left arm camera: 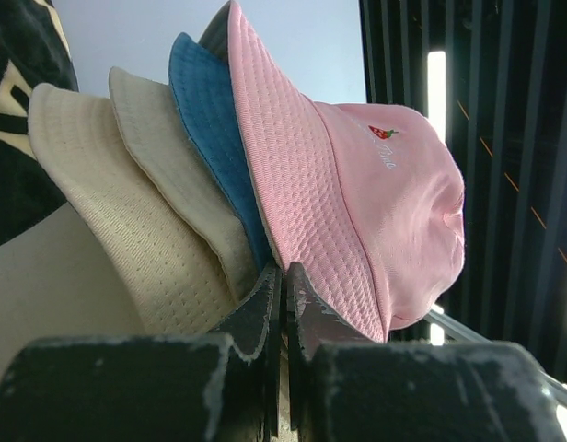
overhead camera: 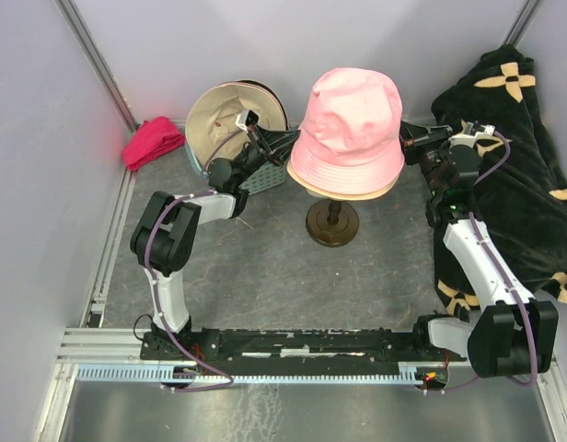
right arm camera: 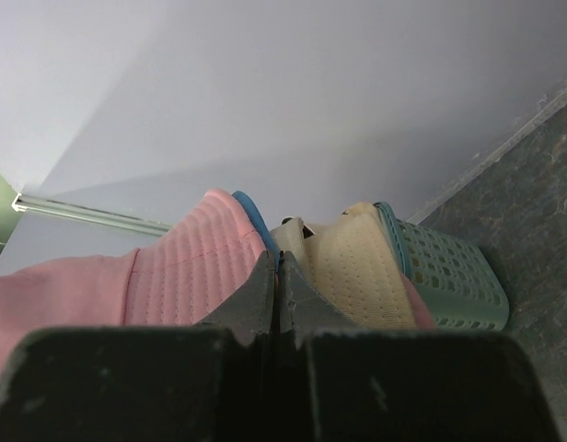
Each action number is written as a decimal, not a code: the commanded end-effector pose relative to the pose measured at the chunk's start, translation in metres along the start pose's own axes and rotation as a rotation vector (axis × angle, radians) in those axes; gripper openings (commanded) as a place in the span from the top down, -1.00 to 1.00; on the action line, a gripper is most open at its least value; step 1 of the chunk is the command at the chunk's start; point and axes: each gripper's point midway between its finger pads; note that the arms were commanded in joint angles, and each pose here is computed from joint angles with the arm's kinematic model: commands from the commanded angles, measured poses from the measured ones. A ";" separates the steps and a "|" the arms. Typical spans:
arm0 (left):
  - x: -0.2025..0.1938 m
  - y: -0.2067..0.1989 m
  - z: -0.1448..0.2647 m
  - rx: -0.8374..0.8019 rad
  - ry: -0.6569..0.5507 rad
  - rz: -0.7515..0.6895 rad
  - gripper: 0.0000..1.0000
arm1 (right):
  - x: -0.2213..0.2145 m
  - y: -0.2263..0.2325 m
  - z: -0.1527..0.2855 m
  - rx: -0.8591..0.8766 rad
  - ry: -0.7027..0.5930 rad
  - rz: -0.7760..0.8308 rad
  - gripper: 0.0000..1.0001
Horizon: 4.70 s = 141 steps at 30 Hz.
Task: Stack the hats
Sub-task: Stack the hat on the hat, then pick up the hat from the bin.
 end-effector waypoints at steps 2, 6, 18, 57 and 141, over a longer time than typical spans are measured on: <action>-0.043 -0.021 0.016 -0.115 0.159 -0.116 0.94 | -0.003 -0.084 0.000 -0.270 0.022 0.049 0.97; -0.048 -0.020 0.014 -0.119 0.166 -0.109 0.94 | -0.001 -0.087 -0.004 -0.277 0.019 0.051 0.97; -0.060 -0.018 0.014 -0.117 0.183 -0.098 0.94 | 0.000 -0.092 -0.014 -0.286 0.017 0.063 0.96; -0.004 -0.030 0.040 -0.066 -0.054 -0.139 0.10 | 0.035 -0.069 0.037 -0.261 -0.110 0.132 0.22; 0.262 0.016 0.070 1.307 -0.639 -0.549 -0.09 | 0.078 -0.027 -0.021 -0.336 -0.208 0.477 0.03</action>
Point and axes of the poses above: each gripper's point midway between its finger pads, its own z axis back along the fingers, its own y axis along the line the jaws close on, x = y × z, and after that the axes turned 11 degrees about -z, right-handed
